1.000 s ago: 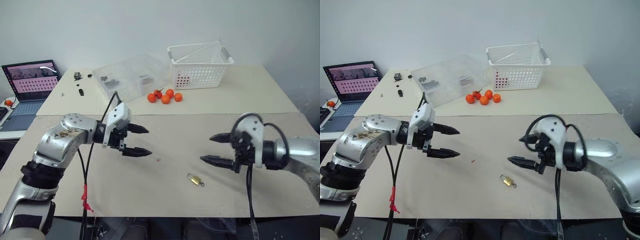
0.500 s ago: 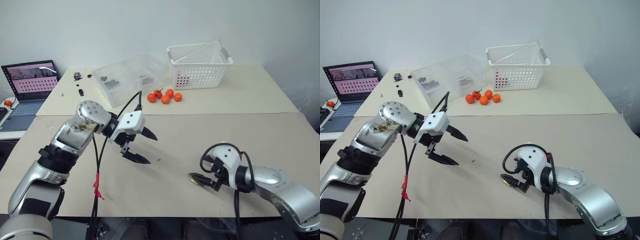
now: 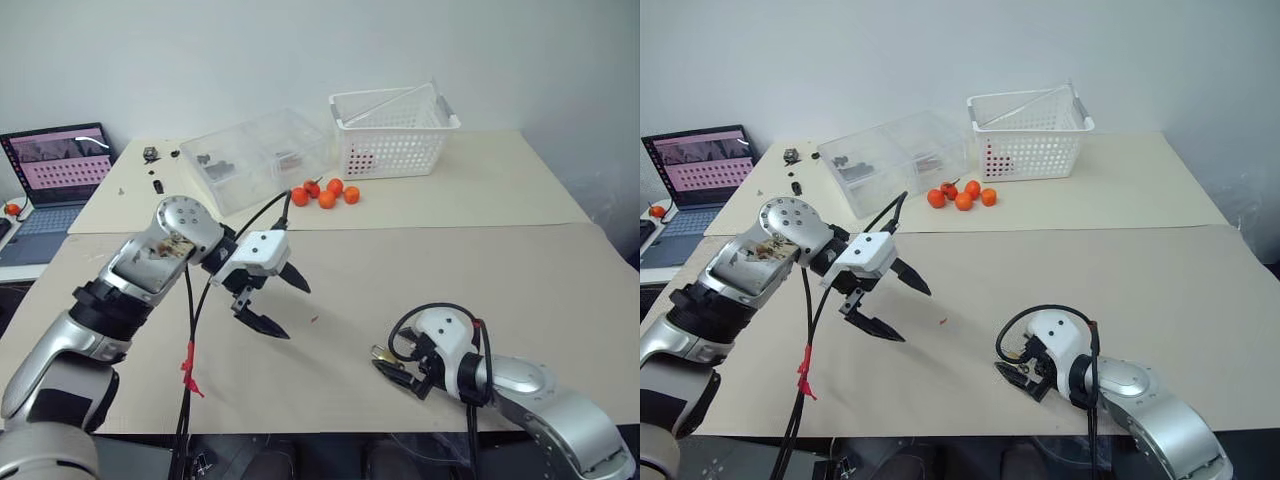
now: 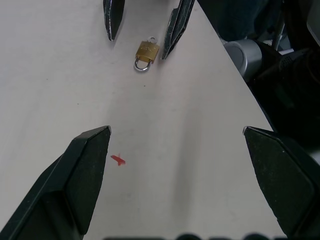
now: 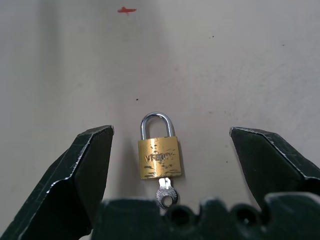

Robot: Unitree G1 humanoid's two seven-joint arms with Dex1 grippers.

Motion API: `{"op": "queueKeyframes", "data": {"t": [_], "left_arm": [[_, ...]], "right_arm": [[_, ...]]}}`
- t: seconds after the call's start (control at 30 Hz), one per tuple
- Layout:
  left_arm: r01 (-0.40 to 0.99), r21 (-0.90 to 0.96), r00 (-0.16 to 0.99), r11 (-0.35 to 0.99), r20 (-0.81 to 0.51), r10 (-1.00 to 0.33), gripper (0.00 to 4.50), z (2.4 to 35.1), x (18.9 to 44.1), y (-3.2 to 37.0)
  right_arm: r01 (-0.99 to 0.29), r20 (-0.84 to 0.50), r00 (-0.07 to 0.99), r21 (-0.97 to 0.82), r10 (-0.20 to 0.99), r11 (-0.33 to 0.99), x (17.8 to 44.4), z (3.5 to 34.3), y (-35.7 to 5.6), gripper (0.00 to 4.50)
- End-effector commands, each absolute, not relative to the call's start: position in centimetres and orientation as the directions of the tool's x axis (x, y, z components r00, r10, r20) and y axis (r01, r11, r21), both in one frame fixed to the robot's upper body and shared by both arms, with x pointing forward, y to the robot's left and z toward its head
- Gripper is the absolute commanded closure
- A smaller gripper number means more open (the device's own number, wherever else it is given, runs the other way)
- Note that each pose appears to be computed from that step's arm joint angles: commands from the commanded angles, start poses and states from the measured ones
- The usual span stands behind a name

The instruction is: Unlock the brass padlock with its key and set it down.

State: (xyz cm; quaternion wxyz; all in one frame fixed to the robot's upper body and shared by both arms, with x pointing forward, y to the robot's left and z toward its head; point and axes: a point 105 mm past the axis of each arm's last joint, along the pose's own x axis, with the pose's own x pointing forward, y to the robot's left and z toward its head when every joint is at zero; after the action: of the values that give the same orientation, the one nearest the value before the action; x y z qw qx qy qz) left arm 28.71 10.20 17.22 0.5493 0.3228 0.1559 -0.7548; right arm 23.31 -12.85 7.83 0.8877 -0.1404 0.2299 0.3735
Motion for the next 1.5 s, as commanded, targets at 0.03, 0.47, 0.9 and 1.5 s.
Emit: {"op": "queueKeyframes", "data": {"t": [0.03, 0.47, 0.9, 1.5], "left_arm": [[0.917, 0.161, -0.164, -0.364, -0.681, -0.714, 0.00, 18.3, 29.2, 10.6], [0.916, 0.179, -0.133, -0.358, -0.708, -0.694, 0.00, 18.6, 29.8, 11.4], [0.942, 0.184, -0.069, -0.281, -0.713, -0.698, 0.00, 18.7, 30.0, 13.0], [0.990, 0.143, 0.102, -0.001, -0.708, -0.699, 0.00, 16.9, 26.1, 16.7]], "right_arm": [[-0.732, -0.475, 0.631, -0.103, 0.613, 0.674, 23.2, 8.3, -12.2, 0.08], [-0.719, -0.495, 0.629, -0.079, 0.599, 0.690, 23.2, 6.7, -12.8, 1.77], [-0.780, -0.489, 0.593, -0.151, 0.640, 0.607, 24.9, 8.1, -12.3, 3.58], [-0.934, -0.531, 0.219, -0.358, 0.818, 0.017, 28.8, 9.6, -2.3, 3.58]]}}
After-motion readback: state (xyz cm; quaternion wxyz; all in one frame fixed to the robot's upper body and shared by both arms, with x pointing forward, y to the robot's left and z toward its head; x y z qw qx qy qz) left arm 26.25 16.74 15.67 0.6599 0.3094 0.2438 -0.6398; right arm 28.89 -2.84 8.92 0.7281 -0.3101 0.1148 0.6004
